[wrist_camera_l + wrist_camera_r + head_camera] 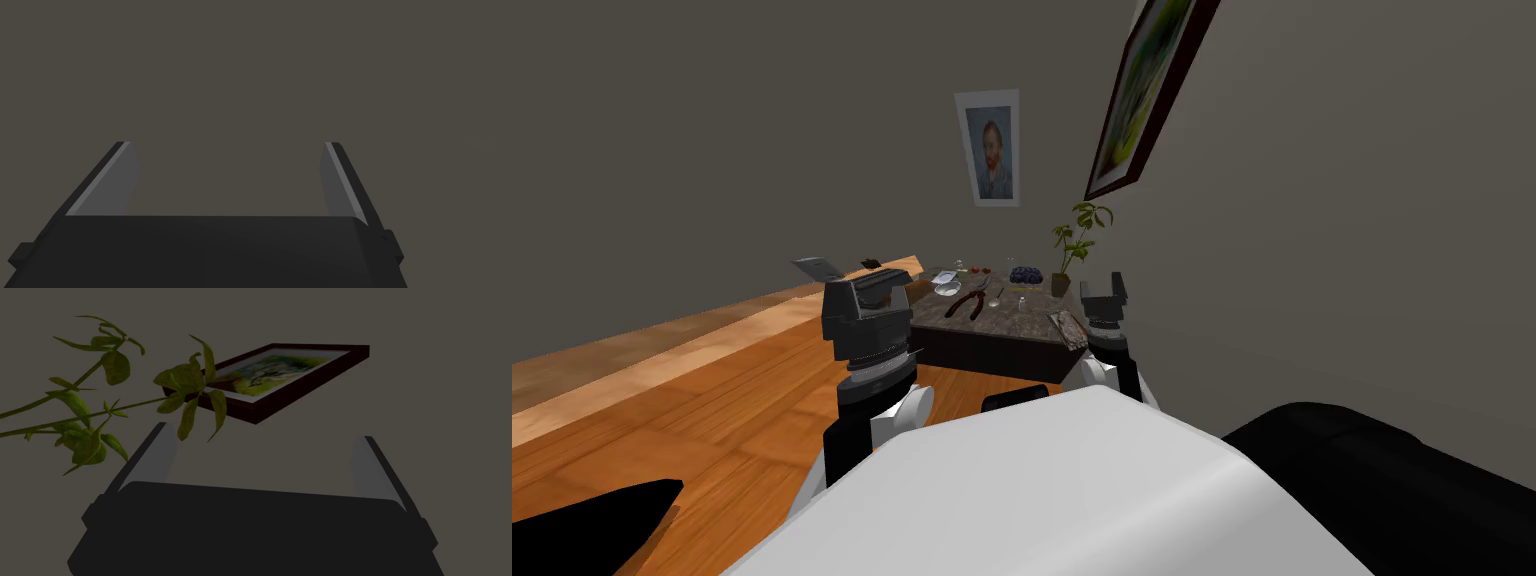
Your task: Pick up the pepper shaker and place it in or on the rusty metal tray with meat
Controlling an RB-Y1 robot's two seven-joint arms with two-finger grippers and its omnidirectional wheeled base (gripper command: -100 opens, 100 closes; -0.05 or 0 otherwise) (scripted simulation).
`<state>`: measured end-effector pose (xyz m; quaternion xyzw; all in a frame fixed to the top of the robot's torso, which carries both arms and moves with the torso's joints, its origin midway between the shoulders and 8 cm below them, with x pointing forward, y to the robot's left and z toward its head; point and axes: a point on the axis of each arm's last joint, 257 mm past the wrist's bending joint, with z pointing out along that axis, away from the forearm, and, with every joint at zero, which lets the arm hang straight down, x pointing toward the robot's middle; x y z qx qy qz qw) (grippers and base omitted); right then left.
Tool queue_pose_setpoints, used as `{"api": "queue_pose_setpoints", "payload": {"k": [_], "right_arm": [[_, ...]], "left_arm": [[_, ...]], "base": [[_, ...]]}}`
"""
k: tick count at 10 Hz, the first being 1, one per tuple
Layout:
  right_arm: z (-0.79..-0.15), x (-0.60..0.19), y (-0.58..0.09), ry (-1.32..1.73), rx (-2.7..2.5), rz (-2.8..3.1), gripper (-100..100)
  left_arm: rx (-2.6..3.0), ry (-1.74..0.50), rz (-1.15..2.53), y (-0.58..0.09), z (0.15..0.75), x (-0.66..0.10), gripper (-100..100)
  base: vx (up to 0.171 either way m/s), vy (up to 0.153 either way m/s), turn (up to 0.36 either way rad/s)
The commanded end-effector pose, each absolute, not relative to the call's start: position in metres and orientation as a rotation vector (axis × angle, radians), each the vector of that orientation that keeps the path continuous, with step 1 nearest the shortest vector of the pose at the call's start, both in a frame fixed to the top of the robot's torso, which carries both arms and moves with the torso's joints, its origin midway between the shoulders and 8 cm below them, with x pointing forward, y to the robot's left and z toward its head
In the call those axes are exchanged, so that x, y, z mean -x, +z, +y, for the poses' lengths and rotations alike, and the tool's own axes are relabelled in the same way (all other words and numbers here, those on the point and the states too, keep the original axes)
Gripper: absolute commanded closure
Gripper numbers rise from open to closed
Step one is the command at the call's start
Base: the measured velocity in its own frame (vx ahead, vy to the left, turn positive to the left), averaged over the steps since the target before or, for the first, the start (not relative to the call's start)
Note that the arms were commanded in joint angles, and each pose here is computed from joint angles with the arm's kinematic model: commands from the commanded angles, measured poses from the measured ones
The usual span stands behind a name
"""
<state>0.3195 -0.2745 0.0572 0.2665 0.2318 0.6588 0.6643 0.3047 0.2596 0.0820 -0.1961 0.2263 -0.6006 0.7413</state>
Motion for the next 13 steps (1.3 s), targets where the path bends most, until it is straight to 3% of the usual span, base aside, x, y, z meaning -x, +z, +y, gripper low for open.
{"api": "queue_pose_setpoints", "payload": {"k": [1, 13], "right_arm": [[-0.273, -0.329, 0.048, 1.451, -0.588, 0.586, -100], [-0.353, -0.424, -0.064, 0.816, -0.582, 1.019, -100]], "left_arm": [[0.430, -1.317, 0.496, 0.082, 0.260, -0.305, 0], [0.430, -1.317, 0.496, 0.082, 0.260, -0.305, 0]], "base": [[-0.012, 0.034, 0.039], [-0.025, 0.134, 0.087]]}}
